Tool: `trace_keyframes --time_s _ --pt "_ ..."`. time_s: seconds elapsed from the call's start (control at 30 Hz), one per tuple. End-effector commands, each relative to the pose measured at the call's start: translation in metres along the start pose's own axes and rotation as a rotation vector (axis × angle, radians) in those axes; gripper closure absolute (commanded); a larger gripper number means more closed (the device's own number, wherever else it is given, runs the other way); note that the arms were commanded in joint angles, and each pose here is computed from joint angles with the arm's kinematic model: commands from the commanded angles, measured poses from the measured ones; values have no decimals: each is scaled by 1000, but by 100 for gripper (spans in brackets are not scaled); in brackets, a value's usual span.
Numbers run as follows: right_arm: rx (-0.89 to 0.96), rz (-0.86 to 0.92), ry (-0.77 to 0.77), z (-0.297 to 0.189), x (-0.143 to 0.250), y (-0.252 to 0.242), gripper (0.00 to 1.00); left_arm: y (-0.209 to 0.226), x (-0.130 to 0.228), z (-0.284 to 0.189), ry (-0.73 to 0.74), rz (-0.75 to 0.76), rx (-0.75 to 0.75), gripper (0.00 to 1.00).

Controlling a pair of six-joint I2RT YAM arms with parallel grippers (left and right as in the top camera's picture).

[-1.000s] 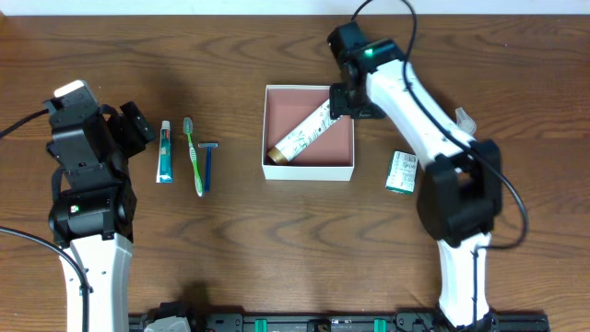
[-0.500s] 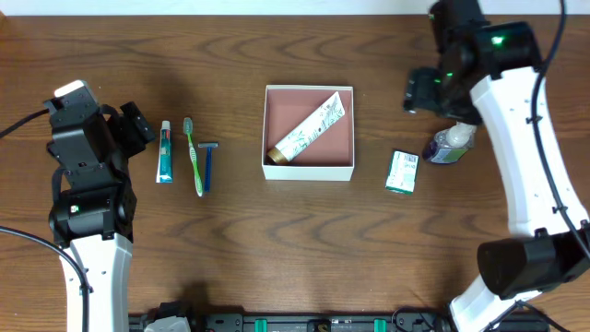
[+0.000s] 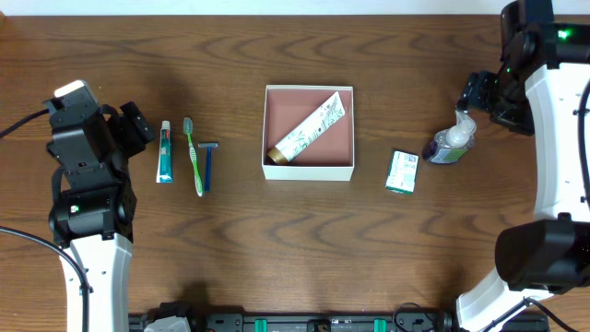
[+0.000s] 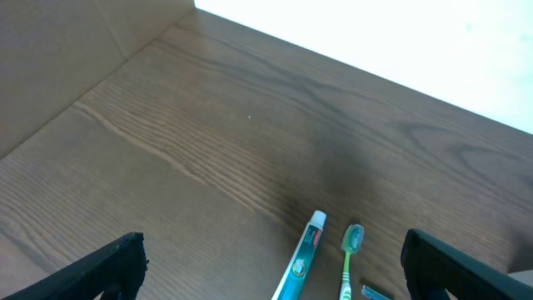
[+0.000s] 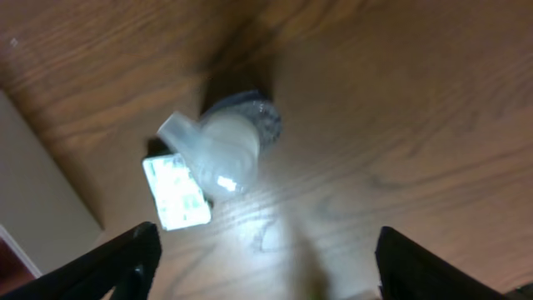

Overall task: Pack container
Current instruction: 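Move the right gripper to the foaming soap pump bottle and grasp it, then lift the soap bottle and carry it over the box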

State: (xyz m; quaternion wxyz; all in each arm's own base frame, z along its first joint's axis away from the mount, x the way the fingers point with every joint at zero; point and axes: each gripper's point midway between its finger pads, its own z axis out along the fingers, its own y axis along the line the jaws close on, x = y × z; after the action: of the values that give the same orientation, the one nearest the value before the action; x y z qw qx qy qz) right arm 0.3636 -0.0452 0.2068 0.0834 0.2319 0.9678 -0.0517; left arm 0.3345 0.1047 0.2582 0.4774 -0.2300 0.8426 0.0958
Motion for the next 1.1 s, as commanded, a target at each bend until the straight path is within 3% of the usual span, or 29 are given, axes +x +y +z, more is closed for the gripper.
trace_keyframes --time_s 0.0,0.23,0.47,0.8,1.07 --pt "-9 -27 49 24 9 5 17 -1 -10 -4 -20 9 10 2" --pt "-21 -34 90 72 22 13 18 -1 -10 -4 -20 9 10 2" --pt "-41 -47 40 88 13 19 23 -1 -10 -4 -20 9 10 2" --pt "-64 -44 12 105 10 25 52 -1 -10 -4 -20 9 10 2" --pt "-80 -80 -27 103 1 29 55 -1 -10 -4 -20 9 10 2"
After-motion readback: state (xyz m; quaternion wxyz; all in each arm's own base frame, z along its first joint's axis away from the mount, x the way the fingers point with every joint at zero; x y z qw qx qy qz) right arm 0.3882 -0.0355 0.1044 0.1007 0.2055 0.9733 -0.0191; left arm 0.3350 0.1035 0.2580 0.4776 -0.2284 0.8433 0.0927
